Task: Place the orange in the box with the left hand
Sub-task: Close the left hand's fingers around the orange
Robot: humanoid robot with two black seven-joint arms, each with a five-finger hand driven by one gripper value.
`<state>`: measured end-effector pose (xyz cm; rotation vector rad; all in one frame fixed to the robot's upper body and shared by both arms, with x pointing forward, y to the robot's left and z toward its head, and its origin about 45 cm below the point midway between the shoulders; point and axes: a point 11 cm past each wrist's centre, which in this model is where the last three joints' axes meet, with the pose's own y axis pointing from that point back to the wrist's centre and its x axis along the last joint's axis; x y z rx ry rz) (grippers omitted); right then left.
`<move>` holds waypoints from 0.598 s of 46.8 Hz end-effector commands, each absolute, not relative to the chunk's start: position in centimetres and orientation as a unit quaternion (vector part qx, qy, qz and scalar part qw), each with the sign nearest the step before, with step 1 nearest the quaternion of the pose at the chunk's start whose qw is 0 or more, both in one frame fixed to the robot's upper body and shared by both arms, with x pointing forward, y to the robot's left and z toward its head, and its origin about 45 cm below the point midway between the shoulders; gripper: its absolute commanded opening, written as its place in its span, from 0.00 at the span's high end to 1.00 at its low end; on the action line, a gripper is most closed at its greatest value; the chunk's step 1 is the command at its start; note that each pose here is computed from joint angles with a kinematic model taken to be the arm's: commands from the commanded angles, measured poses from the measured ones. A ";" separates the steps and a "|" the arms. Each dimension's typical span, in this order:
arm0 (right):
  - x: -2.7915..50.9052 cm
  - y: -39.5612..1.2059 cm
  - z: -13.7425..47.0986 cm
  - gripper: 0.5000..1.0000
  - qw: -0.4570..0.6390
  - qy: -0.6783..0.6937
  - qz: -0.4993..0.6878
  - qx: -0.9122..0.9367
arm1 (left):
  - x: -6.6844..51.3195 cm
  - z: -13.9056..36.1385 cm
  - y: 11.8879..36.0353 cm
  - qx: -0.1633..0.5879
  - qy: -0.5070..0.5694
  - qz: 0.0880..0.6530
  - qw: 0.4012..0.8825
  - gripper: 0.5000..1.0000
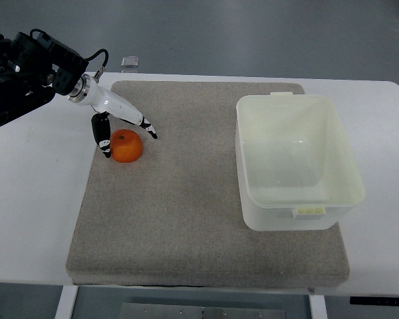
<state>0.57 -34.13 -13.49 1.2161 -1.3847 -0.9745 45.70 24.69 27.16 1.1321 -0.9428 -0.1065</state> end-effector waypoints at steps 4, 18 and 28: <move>0.6 -34.1 -13.5 0.15 0.504 -0.574 -0.404 0.504 | 45.0 26.7 24.0 0.508 -0.430 -0.063 0.744 0.01; 0.6 -34.1 -13.5 0.15 0.504 -0.574 -0.404 0.504 | 45.0 26.5 24.4 0.518 -0.435 -0.072 0.733 0.06; 0.6 -34.1 -13.5 0.15 0.504 -0.574 -0.404 0.504 | 45.0 26.4 24.6 0.522 -0.437 -0.077 0.728 0.28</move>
